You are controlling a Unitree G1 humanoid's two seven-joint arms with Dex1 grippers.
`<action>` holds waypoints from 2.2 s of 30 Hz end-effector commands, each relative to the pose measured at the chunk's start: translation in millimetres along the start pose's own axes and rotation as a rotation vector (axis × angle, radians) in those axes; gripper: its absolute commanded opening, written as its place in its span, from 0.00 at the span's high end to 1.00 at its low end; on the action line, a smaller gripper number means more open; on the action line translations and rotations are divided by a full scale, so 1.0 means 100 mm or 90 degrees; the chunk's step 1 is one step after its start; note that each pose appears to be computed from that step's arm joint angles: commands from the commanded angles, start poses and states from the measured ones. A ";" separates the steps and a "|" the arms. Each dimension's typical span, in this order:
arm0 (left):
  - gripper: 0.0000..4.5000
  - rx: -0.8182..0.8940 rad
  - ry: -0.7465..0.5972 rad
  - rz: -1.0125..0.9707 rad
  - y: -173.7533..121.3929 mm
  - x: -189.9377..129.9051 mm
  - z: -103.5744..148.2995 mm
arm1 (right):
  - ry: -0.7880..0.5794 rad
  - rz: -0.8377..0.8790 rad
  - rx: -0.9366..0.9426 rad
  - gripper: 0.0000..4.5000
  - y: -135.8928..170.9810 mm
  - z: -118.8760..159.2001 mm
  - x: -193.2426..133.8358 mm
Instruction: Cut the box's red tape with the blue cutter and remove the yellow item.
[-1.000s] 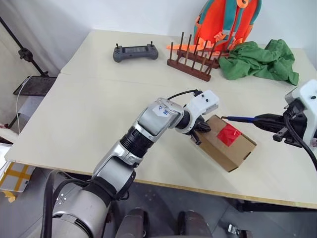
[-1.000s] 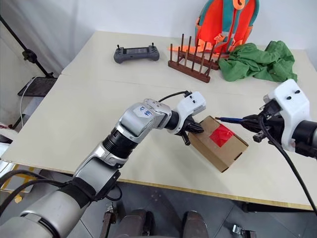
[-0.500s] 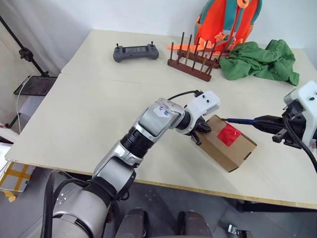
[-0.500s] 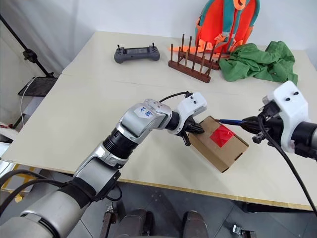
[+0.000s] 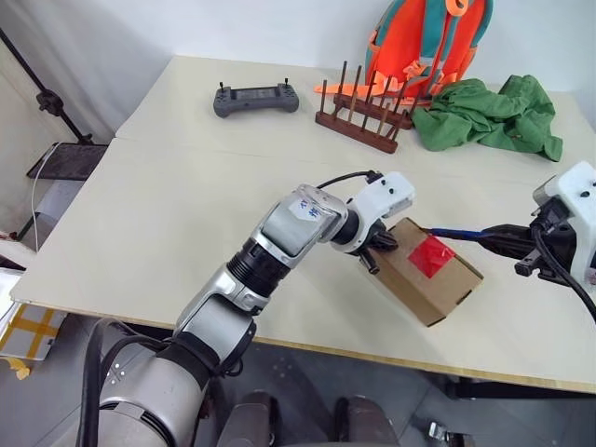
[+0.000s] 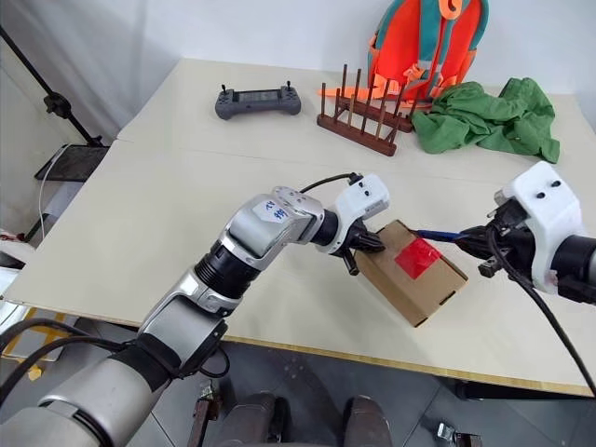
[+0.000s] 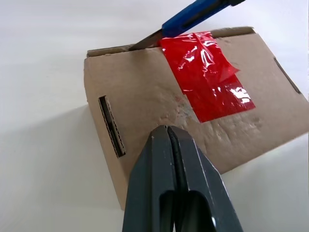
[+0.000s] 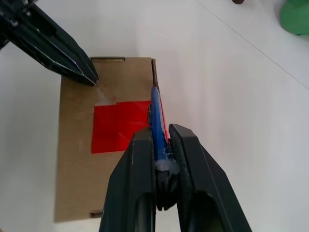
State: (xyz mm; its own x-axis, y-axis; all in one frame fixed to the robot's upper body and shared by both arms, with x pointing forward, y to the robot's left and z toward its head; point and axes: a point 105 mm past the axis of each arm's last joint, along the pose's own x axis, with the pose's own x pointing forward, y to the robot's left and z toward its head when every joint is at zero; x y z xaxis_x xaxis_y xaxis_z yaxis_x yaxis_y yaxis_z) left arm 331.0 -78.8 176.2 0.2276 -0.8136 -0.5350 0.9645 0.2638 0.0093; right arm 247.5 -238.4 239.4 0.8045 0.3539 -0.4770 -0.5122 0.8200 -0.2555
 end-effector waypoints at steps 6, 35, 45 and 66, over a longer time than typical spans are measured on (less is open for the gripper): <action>0.99 0.021 0.039 0.017 -0.01 0.09 -0.01 | 0.017 -0.009 -0.022 0.97 -0.07 0.09 -0.06; 0.99 0.040 0.107 0.053 -0.03 0.26 -0.09 | 0.129 -0.017 0.014 0.97 -0.17 -0.12 -0.19; 0.99 0.033 0.106 0.056 -0.02 0.25 -0.10 | 0.134 -0.015 0.007 0.97 -0.16 -0.13 -0.18; 0.99 0.020 0.106 0.061 -0.01 0.23 -0.14 | 0.139 0.005 0.010 0.97 -0.10 -0.17 -0.12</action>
State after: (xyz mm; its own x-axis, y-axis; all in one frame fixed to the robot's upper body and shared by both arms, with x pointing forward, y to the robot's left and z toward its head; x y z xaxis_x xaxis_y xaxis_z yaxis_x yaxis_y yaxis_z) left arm 327.5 -102.5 171.0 0.2724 -0.7455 -0.6083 0.9584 0.2664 0.1026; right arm 238.9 -257.1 231.8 0.7179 0.2668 -0.6430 -0.5174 0.8225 -0.2364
